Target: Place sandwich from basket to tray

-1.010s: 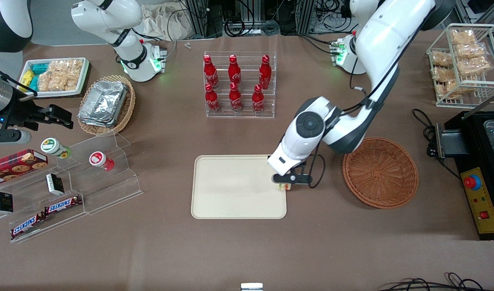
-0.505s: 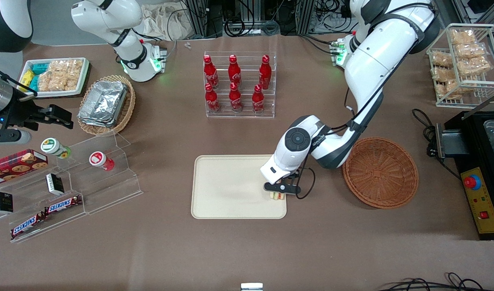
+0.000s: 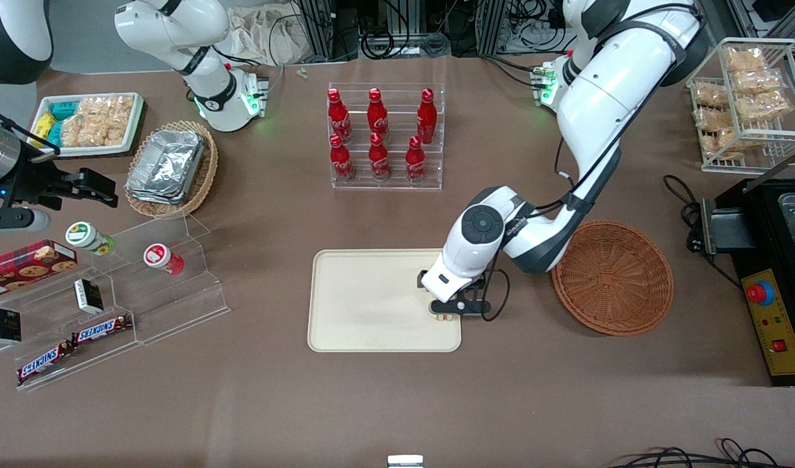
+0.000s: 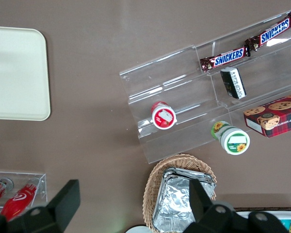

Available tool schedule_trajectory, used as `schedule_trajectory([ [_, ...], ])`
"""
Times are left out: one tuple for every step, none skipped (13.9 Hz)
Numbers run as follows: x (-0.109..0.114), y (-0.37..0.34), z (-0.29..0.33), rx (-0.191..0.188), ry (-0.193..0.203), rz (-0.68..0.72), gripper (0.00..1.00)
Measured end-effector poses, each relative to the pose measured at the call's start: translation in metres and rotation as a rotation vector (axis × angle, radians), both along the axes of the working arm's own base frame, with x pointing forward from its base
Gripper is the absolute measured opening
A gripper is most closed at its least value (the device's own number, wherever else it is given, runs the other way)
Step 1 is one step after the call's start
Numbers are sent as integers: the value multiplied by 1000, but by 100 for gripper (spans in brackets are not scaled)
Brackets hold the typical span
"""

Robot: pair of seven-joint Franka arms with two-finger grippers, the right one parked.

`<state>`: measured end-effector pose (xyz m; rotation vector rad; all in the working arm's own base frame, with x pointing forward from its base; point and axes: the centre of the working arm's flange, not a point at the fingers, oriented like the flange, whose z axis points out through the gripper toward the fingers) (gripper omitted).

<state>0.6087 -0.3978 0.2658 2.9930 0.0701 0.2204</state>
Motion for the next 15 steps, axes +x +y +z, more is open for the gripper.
schedule_trajectory([
  [13, 13, 21, 1, -37, 43, 100],
  [26, 31, 45, -3, -70, 92, 100],
  [36, 49, 72, -12, -95, 138, 100],
  [43, 68, 98, -7, -110, 183, 100],
  [48, 87, 121, 3, -112, 228, 100],
  [50, 105, 144, 6, -110, 270, 100],
  [51, 122, 165, 7, -109, 310, 100],
  [52, 140, 184, 12, -107, 350, 100],
  [52, 158, 200, 21, -99, 385, 100],
  [50, 173, 213, 28, -84, 407, 100],
  [49, 189, 225, 26, -53, 409, 100],
  [48, 205, 237, 23, -5, 393, 100],
  [47, 224, 250, 28, 52, 362, 100],
  [44, 244, 262, 40, 108, 321, 100],
  [40, 265, 275, 57, 158, 279, 100],
])
